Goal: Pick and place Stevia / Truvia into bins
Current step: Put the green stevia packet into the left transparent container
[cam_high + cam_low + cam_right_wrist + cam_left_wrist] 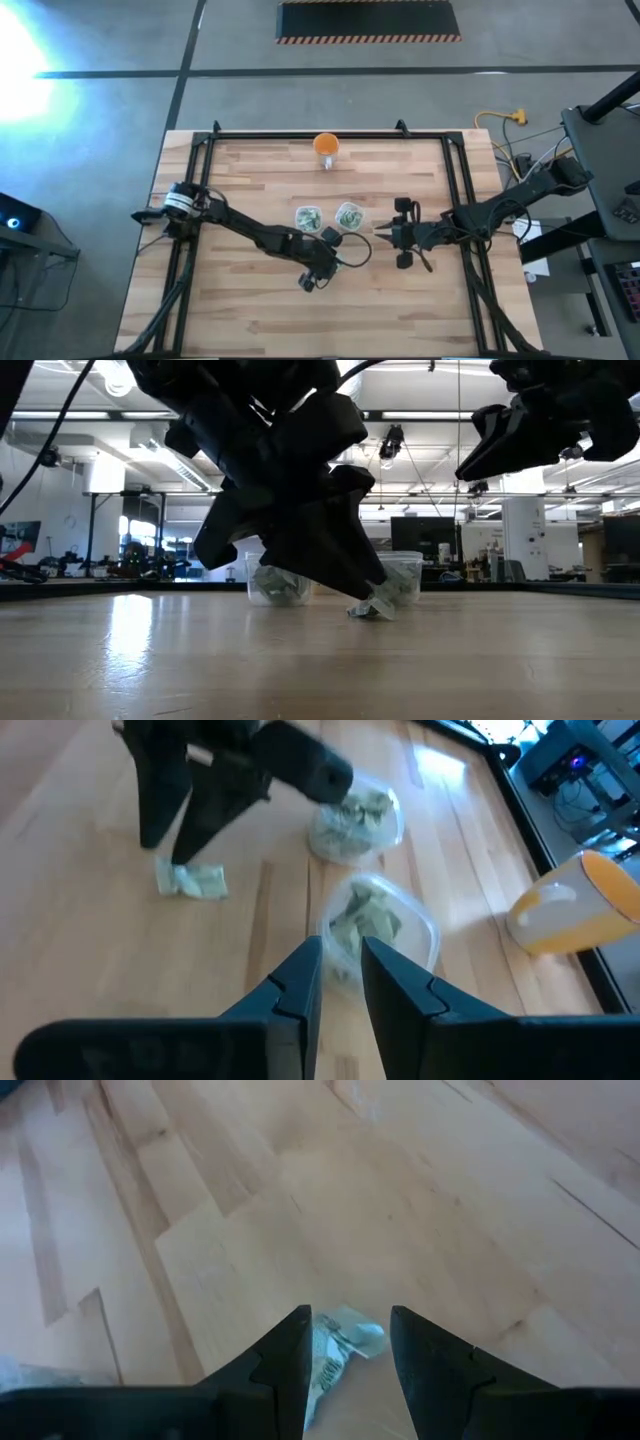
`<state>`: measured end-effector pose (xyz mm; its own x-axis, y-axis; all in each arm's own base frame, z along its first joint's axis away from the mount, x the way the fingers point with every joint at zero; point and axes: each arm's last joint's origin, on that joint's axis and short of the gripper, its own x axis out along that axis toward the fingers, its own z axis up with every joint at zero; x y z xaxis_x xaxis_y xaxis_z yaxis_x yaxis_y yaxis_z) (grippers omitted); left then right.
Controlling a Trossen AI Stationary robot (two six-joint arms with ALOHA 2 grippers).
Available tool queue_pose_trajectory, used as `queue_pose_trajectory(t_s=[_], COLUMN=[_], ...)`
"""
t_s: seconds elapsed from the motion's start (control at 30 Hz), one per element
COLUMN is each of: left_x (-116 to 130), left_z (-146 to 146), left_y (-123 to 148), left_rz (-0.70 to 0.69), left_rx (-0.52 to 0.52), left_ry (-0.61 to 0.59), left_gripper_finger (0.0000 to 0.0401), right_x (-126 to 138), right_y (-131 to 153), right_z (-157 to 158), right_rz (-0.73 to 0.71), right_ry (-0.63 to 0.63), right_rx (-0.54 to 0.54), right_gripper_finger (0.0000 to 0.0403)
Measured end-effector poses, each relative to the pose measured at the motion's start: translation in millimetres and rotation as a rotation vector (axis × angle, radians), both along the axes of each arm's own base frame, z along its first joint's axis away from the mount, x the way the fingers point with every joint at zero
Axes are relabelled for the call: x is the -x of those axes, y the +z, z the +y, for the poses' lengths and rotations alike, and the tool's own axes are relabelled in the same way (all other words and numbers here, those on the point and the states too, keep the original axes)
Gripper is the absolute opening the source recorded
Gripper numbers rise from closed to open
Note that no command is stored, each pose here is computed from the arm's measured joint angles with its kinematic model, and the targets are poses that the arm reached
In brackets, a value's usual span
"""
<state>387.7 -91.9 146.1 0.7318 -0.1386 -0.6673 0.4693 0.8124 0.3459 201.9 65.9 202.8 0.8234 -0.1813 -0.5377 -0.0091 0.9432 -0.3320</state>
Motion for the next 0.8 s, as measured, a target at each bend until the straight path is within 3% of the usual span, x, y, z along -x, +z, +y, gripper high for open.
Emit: queue_pose_trajectory(t_s=[0.67, 0.8], left_x=[-4.6, -4.5], left_z=[7.8, 11.9], left_y=[-11.3, -12.6], left_rz=[-0.013, 0.011], left_rx=[0.008, 0.051], left_ry=[0.013, 0.022], left_gripper_finger=[0.0121, 0.0121], right_x=[-0.1, -0.2], right_y=[1.2, 1.4], right_z=[0.1, 0.1], right_rz=[-0.011, -0.013], right_ry=[0.002, 0.0], right_rx=[-0.009, -0.013], right_gripper_finger=[0.0059, 0.0057])
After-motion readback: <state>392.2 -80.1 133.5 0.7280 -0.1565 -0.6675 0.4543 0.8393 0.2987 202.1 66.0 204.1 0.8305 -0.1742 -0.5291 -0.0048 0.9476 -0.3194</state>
